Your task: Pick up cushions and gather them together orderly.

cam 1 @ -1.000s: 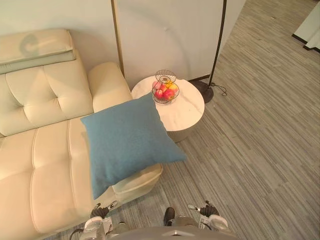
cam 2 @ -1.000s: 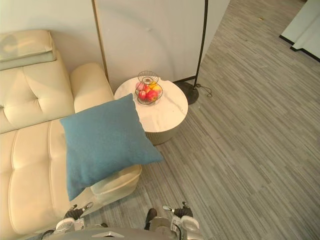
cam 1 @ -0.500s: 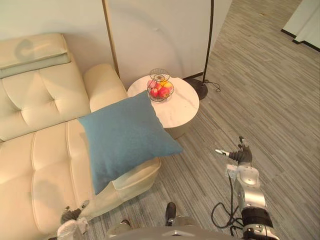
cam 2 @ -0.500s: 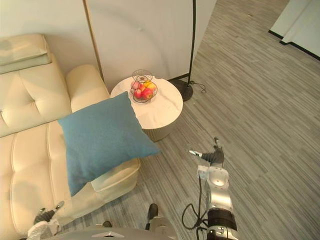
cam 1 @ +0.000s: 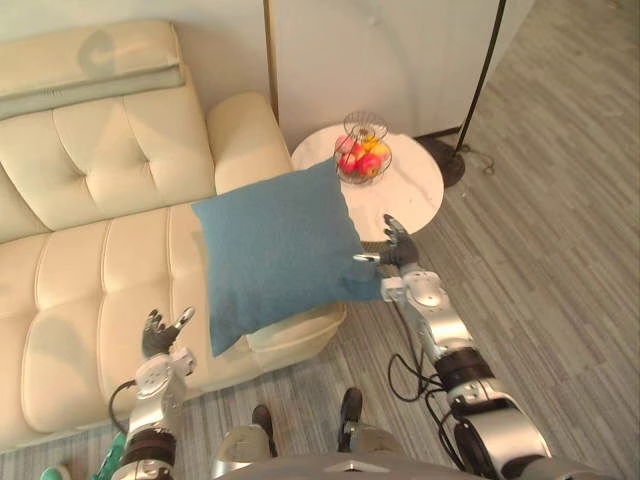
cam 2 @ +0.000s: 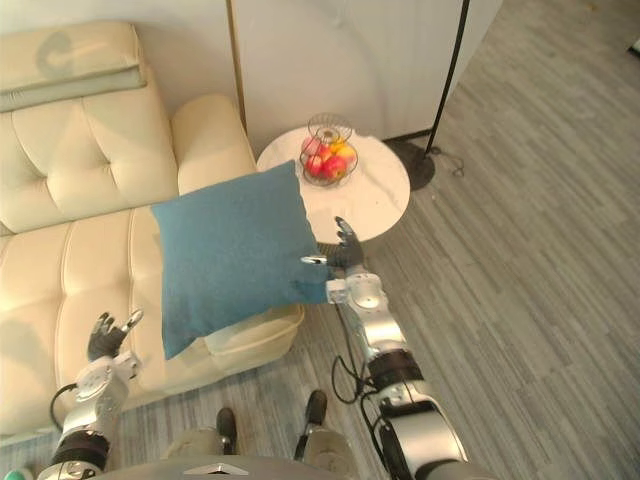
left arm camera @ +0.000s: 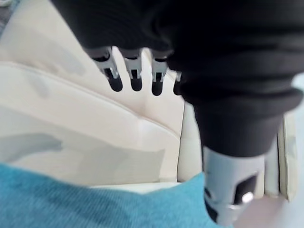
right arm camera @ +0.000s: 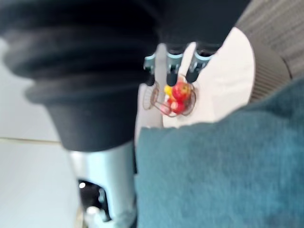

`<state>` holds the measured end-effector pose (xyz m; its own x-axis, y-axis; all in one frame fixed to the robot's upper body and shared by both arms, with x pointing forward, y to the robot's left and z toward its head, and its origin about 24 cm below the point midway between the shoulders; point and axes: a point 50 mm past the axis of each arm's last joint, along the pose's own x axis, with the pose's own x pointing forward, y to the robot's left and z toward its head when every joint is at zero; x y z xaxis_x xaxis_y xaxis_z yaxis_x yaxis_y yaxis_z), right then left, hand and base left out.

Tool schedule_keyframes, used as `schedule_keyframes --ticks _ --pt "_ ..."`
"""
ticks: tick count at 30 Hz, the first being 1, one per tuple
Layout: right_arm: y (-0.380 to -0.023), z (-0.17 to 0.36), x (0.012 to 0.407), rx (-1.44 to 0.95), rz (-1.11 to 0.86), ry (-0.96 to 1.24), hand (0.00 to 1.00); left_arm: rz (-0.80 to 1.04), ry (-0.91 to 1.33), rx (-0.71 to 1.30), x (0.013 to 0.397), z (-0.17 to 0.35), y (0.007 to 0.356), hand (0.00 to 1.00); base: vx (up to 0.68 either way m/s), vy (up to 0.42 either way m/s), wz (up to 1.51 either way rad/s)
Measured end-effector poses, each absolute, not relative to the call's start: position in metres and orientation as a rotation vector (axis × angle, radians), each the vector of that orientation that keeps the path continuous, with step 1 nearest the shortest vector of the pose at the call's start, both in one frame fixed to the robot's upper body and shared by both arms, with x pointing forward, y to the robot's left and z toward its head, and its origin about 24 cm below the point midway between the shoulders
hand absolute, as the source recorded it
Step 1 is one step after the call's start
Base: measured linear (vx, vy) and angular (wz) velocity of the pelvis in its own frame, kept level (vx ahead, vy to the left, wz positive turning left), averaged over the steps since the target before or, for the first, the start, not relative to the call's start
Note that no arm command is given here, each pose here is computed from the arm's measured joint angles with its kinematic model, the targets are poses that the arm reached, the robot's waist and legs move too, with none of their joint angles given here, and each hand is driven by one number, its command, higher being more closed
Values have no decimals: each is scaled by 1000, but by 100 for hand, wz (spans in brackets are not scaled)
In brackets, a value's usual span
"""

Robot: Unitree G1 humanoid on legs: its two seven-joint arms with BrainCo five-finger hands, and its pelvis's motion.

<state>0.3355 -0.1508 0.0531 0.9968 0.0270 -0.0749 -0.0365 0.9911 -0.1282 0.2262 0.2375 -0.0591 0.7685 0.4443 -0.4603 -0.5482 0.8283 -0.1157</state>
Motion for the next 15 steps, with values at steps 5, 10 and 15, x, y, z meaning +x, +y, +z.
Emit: schedule_keyframes --ticks 5,10,15 --pt "-135 59 347 -105 60 77 0 461 386 -276 254 -45 211 0 -149 0 -1" --pt "-131 67 359 -68 53 81 0 374 356 -258 282 -30 191 0 -86 -3 -1" --pt "-124 77 367 -48 33 61 100 303 271 -237 313 0 172 100 -18 4 1"
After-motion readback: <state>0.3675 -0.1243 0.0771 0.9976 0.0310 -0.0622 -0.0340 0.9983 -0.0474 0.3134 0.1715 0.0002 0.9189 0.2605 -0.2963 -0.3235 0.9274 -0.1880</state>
